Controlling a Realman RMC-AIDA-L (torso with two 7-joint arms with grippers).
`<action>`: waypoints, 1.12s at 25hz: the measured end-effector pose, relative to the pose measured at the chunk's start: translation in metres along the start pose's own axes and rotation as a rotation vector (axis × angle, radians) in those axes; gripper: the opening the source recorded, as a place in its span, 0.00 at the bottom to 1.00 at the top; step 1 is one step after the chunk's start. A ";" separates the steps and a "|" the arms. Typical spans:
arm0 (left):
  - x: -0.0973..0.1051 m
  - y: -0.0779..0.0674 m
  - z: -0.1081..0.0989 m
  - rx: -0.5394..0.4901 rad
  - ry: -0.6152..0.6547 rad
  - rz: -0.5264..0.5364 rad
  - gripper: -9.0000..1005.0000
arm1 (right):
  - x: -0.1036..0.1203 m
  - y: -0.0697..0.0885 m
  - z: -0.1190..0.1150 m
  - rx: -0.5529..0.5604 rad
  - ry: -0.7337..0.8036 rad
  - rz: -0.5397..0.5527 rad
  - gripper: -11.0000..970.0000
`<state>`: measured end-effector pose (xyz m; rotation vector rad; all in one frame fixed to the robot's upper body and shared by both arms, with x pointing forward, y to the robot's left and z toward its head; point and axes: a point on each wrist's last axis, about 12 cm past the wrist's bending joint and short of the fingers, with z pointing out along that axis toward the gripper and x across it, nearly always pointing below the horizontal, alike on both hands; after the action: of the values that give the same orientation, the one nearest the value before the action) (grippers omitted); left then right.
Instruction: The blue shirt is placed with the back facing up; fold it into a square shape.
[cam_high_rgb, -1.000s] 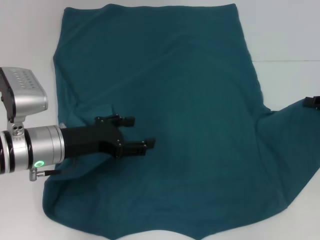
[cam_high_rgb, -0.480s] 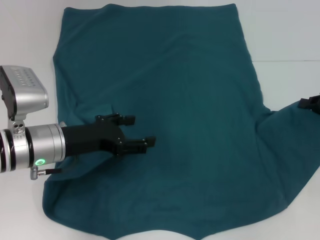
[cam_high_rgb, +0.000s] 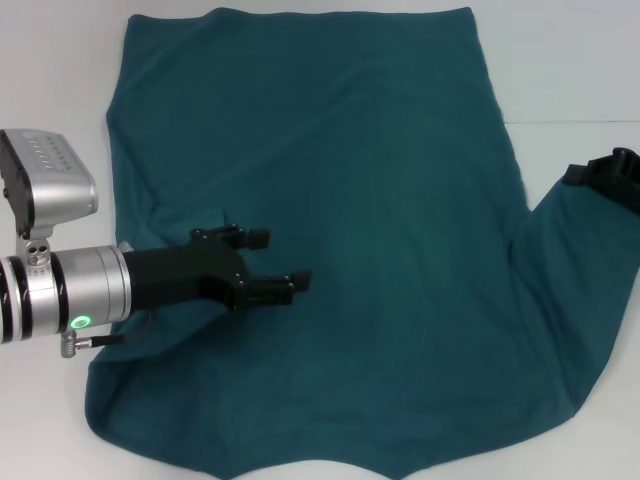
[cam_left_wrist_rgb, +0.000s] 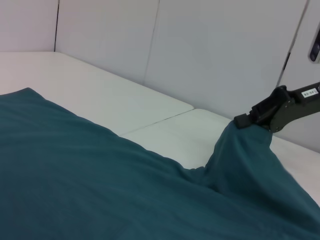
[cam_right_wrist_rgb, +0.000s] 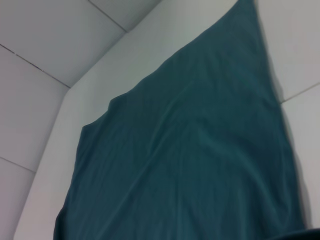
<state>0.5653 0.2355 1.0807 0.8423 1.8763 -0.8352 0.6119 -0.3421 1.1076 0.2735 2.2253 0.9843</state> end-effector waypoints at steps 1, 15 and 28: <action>0.000 0.000 0.000 -0.002 0.000 -0.002 0.90 | -0.001 0.001 0.001 -0.003 0.000 -0.003 0.03; 0.000 0.001 -0.001 -0.007 -0.001 -0.009 0.90 | 0.001 0.022 0.015 -0.023 0.109 -0.162 0.04; -0.001 0.003 -0.003 -0.019 -0.008 -0.014 0.90 | 0.001 0.044 0.032 -0.047 0.152 -0.232 0.04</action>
<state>0.5670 0.2392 1.0816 0.8140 1.8818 -0.8267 0.6289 -0.2926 1.1227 -0.0821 2.3036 0.9554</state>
